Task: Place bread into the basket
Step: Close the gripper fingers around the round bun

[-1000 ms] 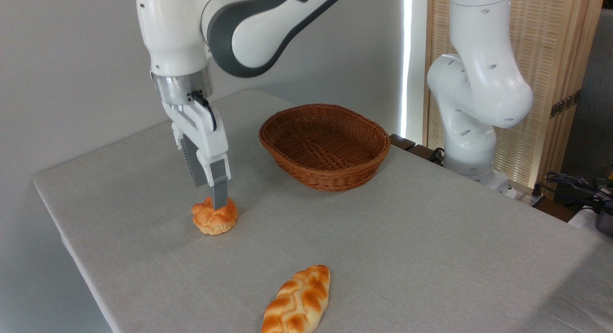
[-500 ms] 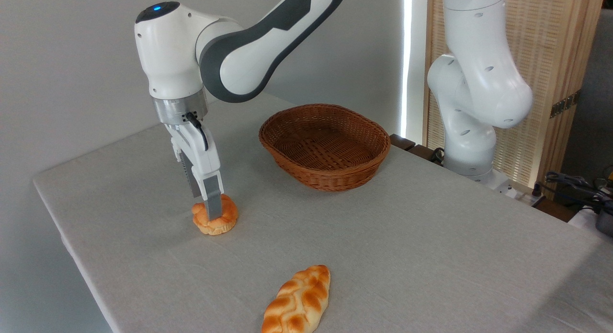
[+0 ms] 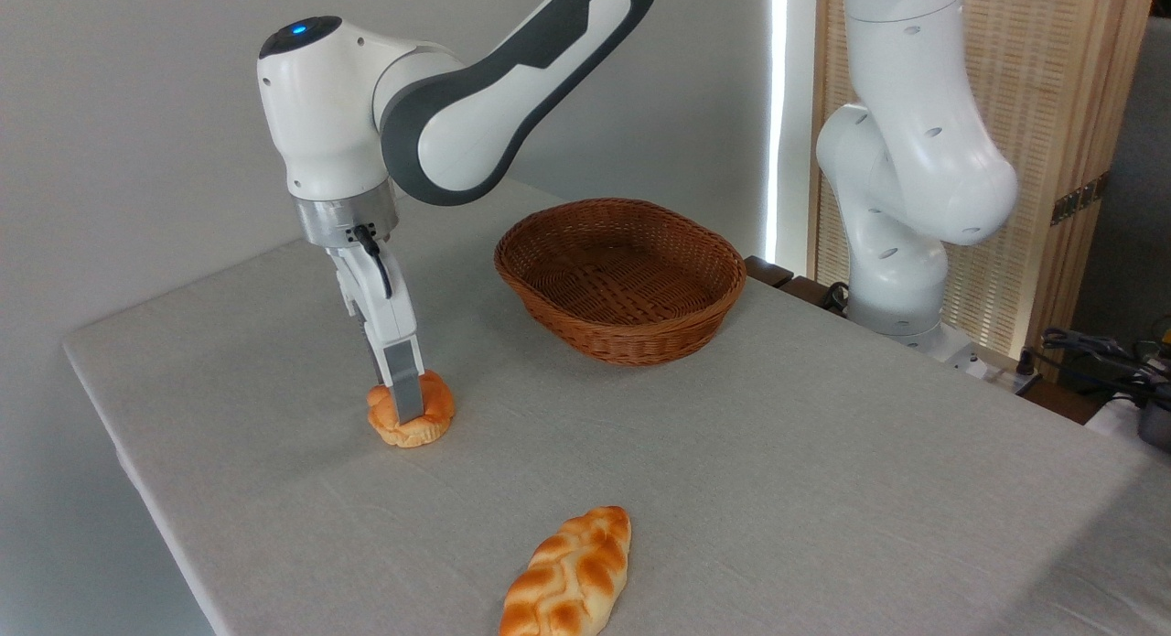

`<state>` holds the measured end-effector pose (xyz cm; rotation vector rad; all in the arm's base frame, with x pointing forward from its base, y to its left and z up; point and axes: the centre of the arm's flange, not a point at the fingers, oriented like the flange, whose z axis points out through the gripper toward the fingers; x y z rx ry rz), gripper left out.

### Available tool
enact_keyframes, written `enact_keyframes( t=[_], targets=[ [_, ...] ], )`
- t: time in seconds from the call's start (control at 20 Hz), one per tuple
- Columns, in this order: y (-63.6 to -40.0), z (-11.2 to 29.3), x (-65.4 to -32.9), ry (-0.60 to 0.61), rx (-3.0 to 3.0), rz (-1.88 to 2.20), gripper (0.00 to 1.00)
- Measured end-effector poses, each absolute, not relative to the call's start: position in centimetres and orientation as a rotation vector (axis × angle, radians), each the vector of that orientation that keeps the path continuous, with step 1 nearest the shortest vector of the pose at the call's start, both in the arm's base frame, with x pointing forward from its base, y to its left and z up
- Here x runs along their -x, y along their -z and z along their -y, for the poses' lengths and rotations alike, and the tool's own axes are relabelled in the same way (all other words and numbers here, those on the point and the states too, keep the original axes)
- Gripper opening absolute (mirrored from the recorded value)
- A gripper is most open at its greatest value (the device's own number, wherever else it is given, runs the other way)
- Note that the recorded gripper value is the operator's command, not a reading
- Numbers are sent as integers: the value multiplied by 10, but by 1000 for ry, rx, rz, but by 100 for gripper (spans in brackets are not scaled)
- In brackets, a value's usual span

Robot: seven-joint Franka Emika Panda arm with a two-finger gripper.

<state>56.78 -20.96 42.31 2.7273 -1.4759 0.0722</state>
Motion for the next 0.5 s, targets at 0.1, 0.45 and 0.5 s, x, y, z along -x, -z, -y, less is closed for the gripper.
enact_keyframes(
  t=[0.1, 0.45, 0.5],
  targets=[
    [-423, 210, -568, -72, -2726, 1479, 12],
    [-423, 210, -568, -71, -2725, 1481, 12],
    [-423, 210, -568, -71, -2725, 1481, 12]
  ],
)
